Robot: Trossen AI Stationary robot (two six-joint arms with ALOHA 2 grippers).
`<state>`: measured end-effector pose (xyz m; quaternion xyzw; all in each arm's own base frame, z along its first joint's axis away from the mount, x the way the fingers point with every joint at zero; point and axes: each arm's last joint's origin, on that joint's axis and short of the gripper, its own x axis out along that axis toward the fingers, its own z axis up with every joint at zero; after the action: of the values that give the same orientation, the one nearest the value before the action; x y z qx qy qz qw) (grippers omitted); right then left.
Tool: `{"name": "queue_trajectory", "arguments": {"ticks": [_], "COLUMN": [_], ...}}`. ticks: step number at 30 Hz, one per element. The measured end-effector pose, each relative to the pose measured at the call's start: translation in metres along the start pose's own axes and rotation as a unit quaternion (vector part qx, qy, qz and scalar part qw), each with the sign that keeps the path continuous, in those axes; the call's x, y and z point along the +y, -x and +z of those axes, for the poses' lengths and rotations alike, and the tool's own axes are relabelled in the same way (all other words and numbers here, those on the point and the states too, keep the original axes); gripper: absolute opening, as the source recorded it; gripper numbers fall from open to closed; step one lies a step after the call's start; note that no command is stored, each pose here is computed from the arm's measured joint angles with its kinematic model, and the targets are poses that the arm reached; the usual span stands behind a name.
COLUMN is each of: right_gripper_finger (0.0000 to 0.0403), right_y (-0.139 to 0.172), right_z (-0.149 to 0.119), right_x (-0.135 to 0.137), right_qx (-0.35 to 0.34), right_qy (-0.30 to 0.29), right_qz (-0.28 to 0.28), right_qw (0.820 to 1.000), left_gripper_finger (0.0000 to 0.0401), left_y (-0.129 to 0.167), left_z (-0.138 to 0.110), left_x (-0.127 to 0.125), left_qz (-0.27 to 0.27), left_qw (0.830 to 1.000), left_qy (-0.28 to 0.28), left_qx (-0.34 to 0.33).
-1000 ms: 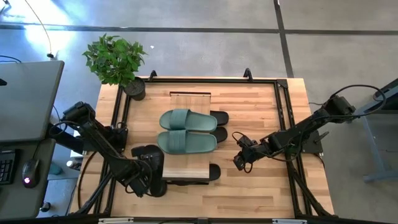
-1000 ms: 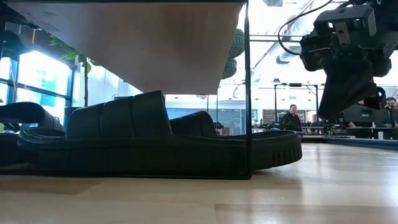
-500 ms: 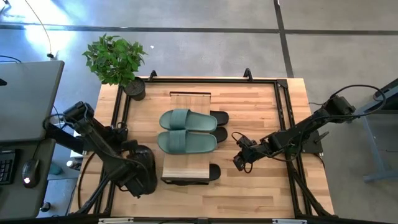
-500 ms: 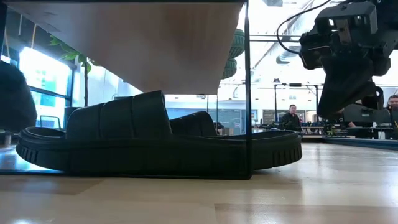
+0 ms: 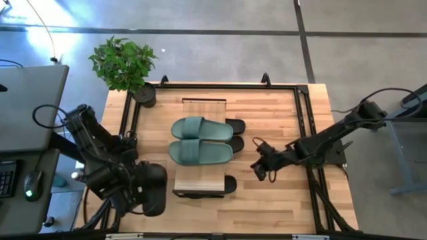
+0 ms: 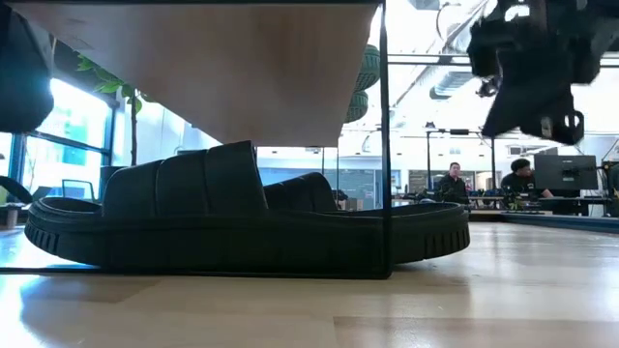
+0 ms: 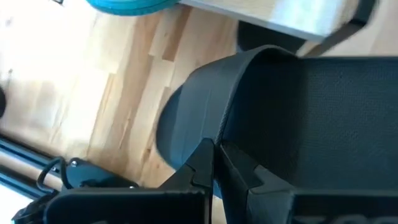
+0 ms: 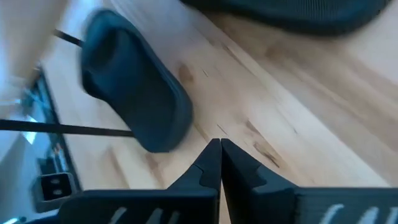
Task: Pick and place slides into the shelf
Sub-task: Put the black slipper under the shelf
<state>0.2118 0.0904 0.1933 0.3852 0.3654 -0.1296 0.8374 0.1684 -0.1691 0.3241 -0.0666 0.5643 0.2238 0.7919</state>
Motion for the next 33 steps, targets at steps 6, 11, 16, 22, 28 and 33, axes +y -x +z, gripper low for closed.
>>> {"name": "queue_trajectory", "arguments": {"ticks": [6,11,16,22,28,33], "right_gripper_finger": [0.0,0.0,0.0001,0.0035,0.0092,0.0118], "right_y": [0.037,0.07,0.096,0.129,0.147,0.142], "right_z": [0.016,0.032,0.051,0.082,0.12,0.155], "right_x": [0.008,0.02,0.034,0.064,0.102,0.132], "right_qx": [-0.083,-0.186,-0.256,-0.303,-0.266,-0.214], "right_qy": [0.017,0.068,0.138,0.241,0.313,0.327], "right_qz": [0.07,0.162,0.207,0.198,0.107,0.023], "right_qw": [0.994,0.967,0.934,0.9,0.905,0.92], "left_gripper_finger": [0.0,0.0,0.0,0.0,0.0,0.0], "left_y": [0.014,0.031,0.056,0.083,0.096,0.093], "left_z": [0.006,0.013,0.024,0.035,0.042,0.056], "left_x": [0.0,0.002,0.007,0.016,0.023,0.03], "left_qz": [-0.032,-0.064,-0.098,-0.124,-0.114,-0.082], "left_qw": [0.999,0.998,0.994,0.985,0.976,0.974], "left_qy": [-0.019,-0.014,-0.009,-0.012,-0.02,-0.019], "left_qx": [0.005,-0.01,-0.056,-0.124,-0.186,-0.208]}}
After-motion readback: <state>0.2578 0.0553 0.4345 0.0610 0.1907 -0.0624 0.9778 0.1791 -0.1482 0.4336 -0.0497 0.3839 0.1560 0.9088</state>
